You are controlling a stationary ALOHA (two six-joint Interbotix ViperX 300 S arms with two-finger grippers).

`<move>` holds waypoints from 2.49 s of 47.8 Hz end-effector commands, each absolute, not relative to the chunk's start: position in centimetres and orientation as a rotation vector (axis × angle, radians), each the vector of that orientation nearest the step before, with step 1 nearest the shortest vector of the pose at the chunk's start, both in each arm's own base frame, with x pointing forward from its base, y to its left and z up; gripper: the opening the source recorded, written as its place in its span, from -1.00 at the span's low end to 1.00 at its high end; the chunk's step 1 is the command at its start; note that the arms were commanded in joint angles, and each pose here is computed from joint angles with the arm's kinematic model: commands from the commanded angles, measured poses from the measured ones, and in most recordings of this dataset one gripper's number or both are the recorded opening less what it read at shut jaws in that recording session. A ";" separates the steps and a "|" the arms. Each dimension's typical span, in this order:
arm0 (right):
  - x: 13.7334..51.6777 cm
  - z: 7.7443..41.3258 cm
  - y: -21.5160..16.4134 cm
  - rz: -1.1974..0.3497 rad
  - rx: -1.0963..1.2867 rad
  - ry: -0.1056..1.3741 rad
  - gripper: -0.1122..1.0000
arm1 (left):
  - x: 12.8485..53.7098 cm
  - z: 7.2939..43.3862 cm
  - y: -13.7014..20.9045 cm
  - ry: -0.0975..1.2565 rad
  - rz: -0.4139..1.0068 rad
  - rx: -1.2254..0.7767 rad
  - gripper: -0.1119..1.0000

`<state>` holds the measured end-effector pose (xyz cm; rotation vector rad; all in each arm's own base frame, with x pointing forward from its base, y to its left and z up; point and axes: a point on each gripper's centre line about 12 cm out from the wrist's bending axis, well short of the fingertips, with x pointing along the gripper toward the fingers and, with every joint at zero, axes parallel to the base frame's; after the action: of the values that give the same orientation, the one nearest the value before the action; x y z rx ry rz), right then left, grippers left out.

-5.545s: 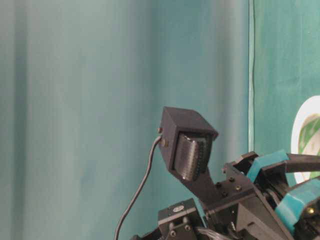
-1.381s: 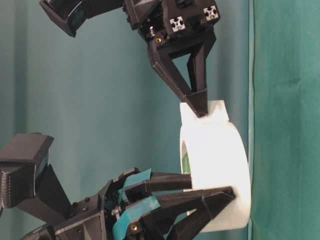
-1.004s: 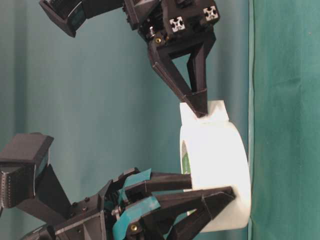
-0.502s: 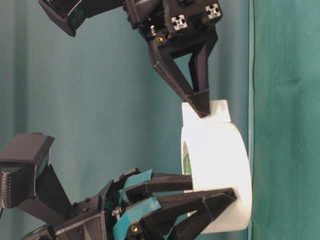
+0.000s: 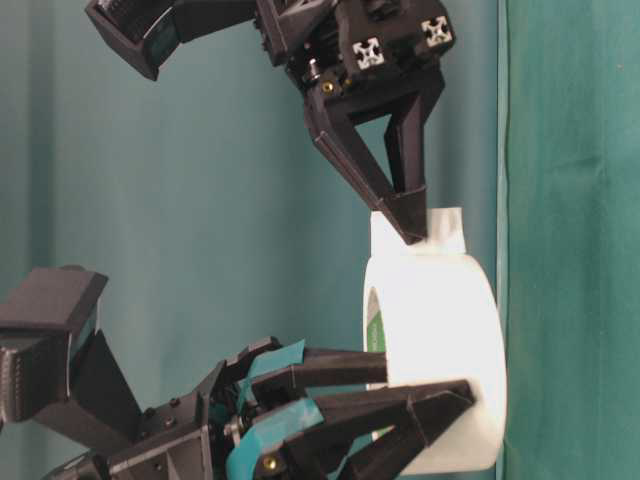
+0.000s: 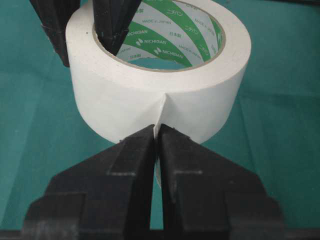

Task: Peel off the duct tape with your right arm.
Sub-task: 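Close the right gripper on the tape's free end, then pull the roll away leftward with the left gripper, unspooling tape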

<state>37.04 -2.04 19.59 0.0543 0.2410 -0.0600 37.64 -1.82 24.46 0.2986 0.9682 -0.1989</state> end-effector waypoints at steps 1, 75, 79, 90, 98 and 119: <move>37.6 20.9 -2.2 -0.063 0.057 0.192 -0.96 | 37.8 26.6 -2.8 0.898 -0.228 0.344 -0.40; 36.6 20.0 -4.4 -0.159 0.119 0.202 -0.96 | 33.5 24.7 -10.2 0.890 -0.543 0.644 -0.41; 36.6 20.0 -4.5 -0.161 0.119 0.201 -0.96 | 33.1 24.4 -10.8 0.880 -0.589 0.702 -0.41; 36.5 19.9 -4.5 -0.163 0.119 0.204 -0.96 | 31.8 24.1 -13.2 0.823 -0.713 0.843 -0.41; 36.5 19.8 -4.5 -0.163 0.120 0.206 -0.96 | 31.0 24.5 -14.6 0.763 -0.755 0.882 -0.41; 36.2 19.5 -4.6 -0.166 0.120 0.215 -0.96 | 28.1 26.4 -16.3 0.528 -0.766 0.885 -0.41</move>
<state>36.38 -3.57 19.07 0.1085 0.2325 -0.1342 29.21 -14.64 24.63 0.8863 0.6364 -0.7382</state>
